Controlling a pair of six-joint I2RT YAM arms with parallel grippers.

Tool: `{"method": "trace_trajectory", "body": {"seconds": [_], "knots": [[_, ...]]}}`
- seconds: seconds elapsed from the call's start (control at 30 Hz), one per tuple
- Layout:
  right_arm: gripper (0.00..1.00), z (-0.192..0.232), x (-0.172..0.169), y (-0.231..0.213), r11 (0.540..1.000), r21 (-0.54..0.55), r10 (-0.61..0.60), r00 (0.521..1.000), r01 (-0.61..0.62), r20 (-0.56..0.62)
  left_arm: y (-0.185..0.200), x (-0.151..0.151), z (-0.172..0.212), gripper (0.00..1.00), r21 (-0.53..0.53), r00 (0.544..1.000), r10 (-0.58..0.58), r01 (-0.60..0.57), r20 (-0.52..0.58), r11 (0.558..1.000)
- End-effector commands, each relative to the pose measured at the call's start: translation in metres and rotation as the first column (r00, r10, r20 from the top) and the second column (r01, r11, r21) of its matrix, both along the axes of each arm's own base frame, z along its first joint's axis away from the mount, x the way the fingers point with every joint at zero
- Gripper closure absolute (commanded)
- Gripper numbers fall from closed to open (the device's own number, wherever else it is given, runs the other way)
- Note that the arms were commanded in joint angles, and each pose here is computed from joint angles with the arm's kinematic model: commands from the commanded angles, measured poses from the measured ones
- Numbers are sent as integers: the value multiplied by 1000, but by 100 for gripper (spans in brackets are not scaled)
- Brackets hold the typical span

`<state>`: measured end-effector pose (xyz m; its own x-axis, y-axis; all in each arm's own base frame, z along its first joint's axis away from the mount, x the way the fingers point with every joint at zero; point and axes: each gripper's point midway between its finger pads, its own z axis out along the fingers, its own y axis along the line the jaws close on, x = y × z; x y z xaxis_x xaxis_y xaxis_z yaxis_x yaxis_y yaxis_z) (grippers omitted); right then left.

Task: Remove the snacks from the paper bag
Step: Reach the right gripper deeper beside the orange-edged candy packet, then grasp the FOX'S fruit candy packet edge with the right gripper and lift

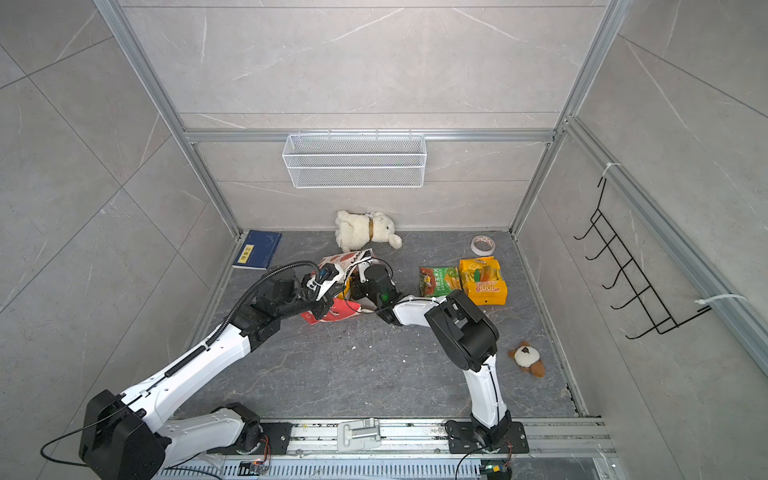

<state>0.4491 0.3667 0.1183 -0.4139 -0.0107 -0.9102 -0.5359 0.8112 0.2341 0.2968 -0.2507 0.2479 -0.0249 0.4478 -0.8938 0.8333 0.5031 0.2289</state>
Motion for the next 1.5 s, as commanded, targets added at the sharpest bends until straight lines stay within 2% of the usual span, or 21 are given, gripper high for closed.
{"method": "trace_trajectory", "body": {"seconds": [0.0,0.27,0.43,0.9,1.2,1.47], "knots": [[100,26,3,-8,999,35,-12,1000,12,15,-22,-17,50,100,-102,982,-130,144,134,984],[100,63,-23,-38,996,55,-67,998,66,11,-17,-6,37,100,-82,990,-68,79,122,994],[100,84,-43,-51,994,91,-58,998,57,17,-16,-2,33,100,-73,992,-51,60,115,996],[100,130,-94,-82,995,99,-27,1000,26,7,-11,9,32,100,-71,993,15,-7,114,997],[100,202,-135,-120,994,105,-33,995,22,96,-3,25,45,100,-93,986,110,-99,124,991],[100,284,-170,-166,979,185,-116,977,83,178,8,35,56,100,-124,969,210,-195,128,973]]}}
